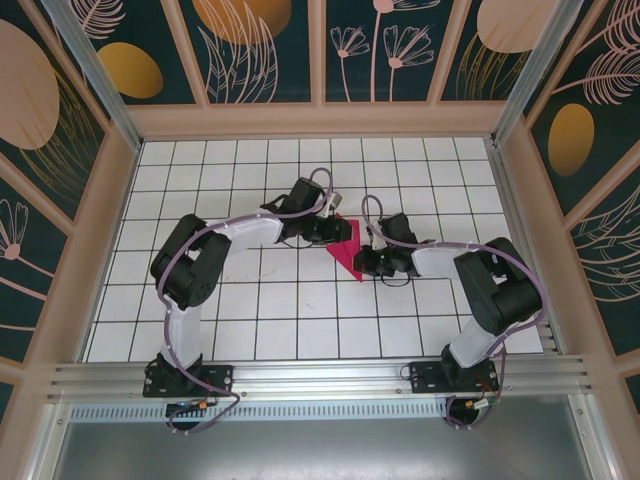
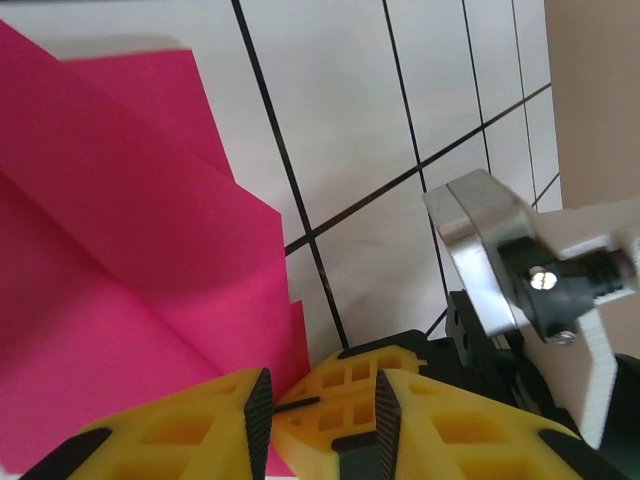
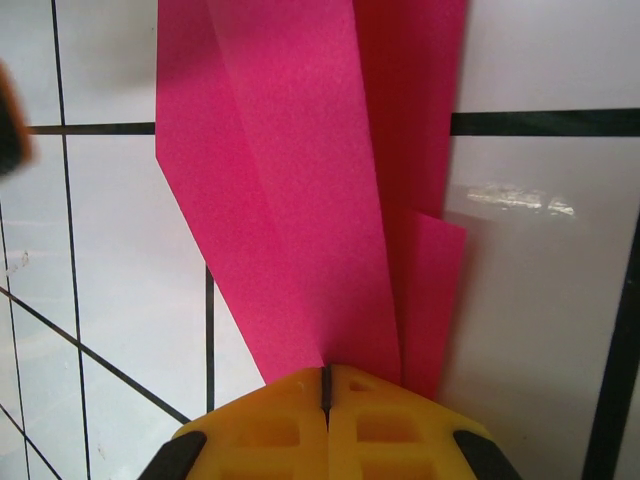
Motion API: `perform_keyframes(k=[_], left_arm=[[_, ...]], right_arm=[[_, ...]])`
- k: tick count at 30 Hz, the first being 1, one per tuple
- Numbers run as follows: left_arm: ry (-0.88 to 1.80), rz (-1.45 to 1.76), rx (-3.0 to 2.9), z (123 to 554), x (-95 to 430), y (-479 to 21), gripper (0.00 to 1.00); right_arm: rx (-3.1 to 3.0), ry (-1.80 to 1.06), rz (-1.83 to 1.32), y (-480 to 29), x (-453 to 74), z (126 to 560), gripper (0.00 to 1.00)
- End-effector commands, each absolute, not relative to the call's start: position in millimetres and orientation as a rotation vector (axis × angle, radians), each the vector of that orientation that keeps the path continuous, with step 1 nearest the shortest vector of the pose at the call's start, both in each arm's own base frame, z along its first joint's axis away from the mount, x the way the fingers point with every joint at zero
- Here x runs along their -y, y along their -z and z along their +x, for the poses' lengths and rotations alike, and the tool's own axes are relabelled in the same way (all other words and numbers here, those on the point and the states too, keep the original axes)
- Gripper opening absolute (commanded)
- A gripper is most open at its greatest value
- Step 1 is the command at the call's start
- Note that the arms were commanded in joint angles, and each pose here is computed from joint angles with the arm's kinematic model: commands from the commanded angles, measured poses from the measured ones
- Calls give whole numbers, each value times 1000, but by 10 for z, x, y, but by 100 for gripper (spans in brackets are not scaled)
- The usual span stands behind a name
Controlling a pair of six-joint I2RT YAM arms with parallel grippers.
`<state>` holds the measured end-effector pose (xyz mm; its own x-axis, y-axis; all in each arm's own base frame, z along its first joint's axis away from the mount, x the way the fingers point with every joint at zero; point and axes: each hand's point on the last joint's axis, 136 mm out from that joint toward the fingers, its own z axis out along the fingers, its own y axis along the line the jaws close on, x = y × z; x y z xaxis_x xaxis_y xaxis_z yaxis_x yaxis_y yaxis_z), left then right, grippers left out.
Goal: Fold a paper plane with a square sheet of paper (fold left side to right side)
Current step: Fourth fold the wing at the center of the table.
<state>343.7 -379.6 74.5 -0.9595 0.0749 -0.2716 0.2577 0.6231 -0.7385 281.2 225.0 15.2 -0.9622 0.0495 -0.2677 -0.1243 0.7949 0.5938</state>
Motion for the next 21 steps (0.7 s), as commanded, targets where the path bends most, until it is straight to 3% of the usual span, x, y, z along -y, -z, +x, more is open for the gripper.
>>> perform_keyframes(k=[1, 21], left_arm=[[1307, 246, -2624, 3480, 3895, -708, 36], [1319, 281, -2702, 3355, 4083, -390, 36]], right_arm=[[-2957, -737, 43, 302, -1941, 2368, 0], [-2974, -722, 43, 342, -1934, 2360, 0]])
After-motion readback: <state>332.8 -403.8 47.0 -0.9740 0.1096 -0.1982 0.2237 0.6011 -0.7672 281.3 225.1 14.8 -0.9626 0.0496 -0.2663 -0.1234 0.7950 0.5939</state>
